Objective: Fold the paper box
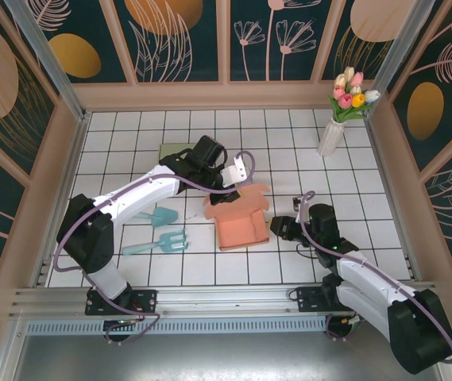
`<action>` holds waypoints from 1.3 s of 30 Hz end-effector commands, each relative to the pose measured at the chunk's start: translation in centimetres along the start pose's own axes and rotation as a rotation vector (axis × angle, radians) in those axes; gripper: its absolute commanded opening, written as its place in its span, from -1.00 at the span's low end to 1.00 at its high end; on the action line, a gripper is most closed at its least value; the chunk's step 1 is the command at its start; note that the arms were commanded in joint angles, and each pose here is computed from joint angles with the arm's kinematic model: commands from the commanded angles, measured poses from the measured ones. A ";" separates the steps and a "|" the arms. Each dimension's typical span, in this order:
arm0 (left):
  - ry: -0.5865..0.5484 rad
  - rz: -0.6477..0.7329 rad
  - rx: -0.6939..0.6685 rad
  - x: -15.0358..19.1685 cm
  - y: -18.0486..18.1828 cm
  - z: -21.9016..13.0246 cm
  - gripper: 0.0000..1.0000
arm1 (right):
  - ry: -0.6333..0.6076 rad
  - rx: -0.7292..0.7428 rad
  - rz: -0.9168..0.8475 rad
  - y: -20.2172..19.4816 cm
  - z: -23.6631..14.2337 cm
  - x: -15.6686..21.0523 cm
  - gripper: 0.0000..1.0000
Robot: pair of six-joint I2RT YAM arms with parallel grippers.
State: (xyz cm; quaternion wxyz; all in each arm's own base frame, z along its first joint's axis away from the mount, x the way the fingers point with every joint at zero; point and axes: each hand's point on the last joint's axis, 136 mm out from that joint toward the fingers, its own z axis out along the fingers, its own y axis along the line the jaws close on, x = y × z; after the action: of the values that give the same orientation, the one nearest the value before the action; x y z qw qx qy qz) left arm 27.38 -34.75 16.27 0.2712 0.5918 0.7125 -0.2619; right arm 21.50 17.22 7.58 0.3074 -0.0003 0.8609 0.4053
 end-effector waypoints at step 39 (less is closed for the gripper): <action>-0.045 -0.026 -0.062 -1.4 0.6 -0.9 -0.72 | -0.225 0.169 -0.038 0.4 -2.8 -4.2 -0.15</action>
State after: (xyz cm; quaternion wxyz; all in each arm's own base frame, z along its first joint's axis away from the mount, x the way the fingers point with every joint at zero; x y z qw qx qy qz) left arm 27.93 -34.99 17.12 0.2891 0.5761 0.7182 -0.2621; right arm 22.30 15.09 8.88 0.3720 0.0408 0.8653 0.3335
